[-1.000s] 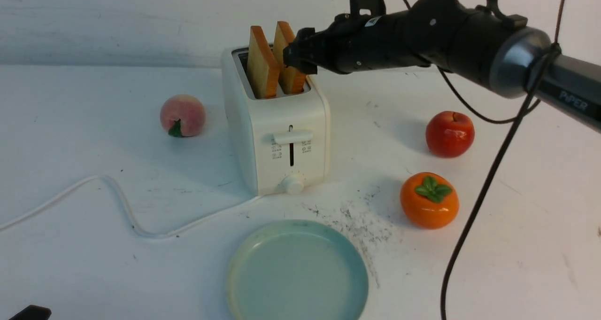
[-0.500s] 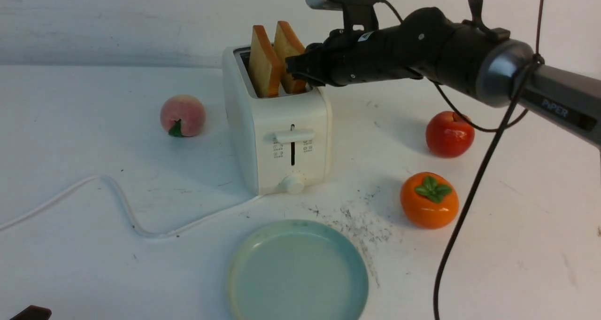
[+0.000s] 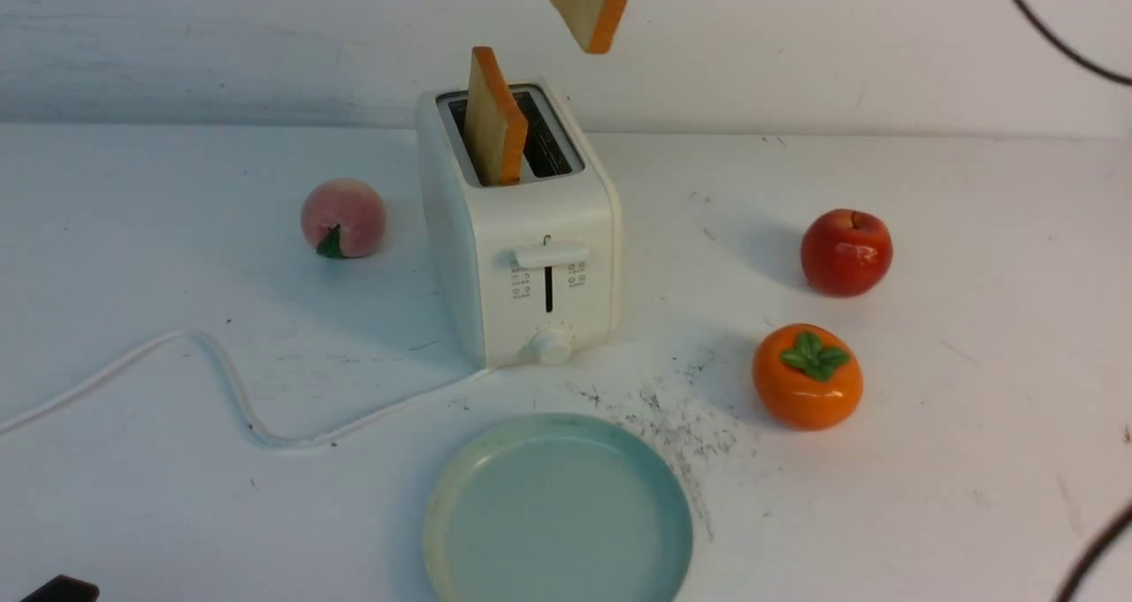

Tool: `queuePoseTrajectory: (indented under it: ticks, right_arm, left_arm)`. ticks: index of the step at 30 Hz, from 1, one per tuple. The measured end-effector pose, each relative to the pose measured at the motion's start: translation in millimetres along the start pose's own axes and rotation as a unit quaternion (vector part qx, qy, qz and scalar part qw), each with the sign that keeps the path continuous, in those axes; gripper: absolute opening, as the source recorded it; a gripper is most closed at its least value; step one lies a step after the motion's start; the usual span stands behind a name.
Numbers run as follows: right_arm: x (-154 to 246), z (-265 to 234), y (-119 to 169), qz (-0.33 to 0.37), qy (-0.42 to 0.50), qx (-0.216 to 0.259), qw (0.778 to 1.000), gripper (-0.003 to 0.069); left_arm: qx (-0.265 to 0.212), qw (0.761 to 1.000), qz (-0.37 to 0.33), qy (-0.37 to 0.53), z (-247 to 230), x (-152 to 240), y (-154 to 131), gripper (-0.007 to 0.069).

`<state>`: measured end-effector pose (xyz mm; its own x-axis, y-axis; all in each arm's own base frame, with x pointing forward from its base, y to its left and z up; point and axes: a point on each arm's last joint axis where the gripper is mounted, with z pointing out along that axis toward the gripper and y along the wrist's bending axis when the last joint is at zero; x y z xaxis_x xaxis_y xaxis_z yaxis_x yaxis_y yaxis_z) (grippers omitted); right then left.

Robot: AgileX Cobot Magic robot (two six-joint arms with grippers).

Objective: Take toasted bread from bread machine on white table place on plate.
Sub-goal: 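Place the held slice of bread on top of the slice on the plate with the right gripper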

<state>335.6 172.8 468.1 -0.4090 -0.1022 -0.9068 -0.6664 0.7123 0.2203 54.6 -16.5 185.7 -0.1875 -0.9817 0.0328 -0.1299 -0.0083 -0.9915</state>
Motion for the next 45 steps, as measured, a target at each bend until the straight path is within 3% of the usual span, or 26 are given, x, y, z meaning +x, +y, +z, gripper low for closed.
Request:
queuePoseTrajectory:
  ticks: [1, 2, 5, 8, 11, 14, 16, 21, 24, 30, 45]
  right_arm:
    - [0.8, -2.9, 0.8, 0.002, 0.009, 0.002, 1.000, 0.0113]
    - [8.1, -24.6, 9.6, 0.008, 0.077, 0.002, 0.997, 0.0113]
    - [23.4, -47.3, 10.8, 0.023, 0.173, 0.046, 0.984, 0.0113]
    - [38.1, -52.0, 2.0, 0.043, 0.209, 0.097, 0.972, 0.0113]
    - [59.1, -45.4, -5.3, 0.063, 0.246, 0.109, 0.961, 0.0113]
    - [111.1, -23.1, -9.1, 0.109, 0.328, 0.062, 0.936, 0.0113]
    - [148.1, -8.3, -4.7, 0.140, 0.359, -0.010, 0.923, 0.0113]
    - [185.9, 14.8, 3.7, 0.178, 0.297, -0.125, 0.930, 0.0113]
    - [190.8, 23.5, 4.6, 0.187, 0.258, -0.157, 0.935, 0.0113]
    - [204.2, 49.5, -3.1, 0.223, 0.237, -0.187, 0.927, 0.0113]
    - [265.8, 98.8, -29.0, 0.293, 0.315, -0.173, 0.886, 0.0113]
  left_arm:
    - [0.000, 1.000, 0.001, 0.000, 0.0, 0.0, 0.0, 0.0237]
    - [0.000, 1.000, 0.002, 0.000, 0.0, 0.0, 0.0, 0.0237]
    - [-0.001, 1.000, 0.002, 0.000, 0.0, 0.0, 0.1, 0.0237]
    - [-0.001, 1.000, 0.004, 0.000, 0.0, 0.0, 0.2, 0.0237]
    - [-0.002, 1.000, 0.008, 0.000, 0.0, -0.1, 0.4, 0.0237]
    - [-0.003, 1.000, 0.009, 0.000, 0.0, -0.1, 0.5, 0.0237]
    - [-0.004, 1.000, 0.010, 0.001, 0.0, 0.1, 0.8, 0.0237]
    - [-0.013, 1.000, 0.011, 0.008, 0.0, 1.4, 2.4, 0.0237]
    - [-0.017, 1.000, 0.011, 0.011, -0.1, 1.9, 3.1, 0.0237]
    - [-0.021, 1.000, 0.011, 0.014, -0.1, 2.4, 3.8, 0.0237]
    - [-0.033, 0.999, 0.011, 0.024, -0.3, 4.2, 6.0, 0.0237]
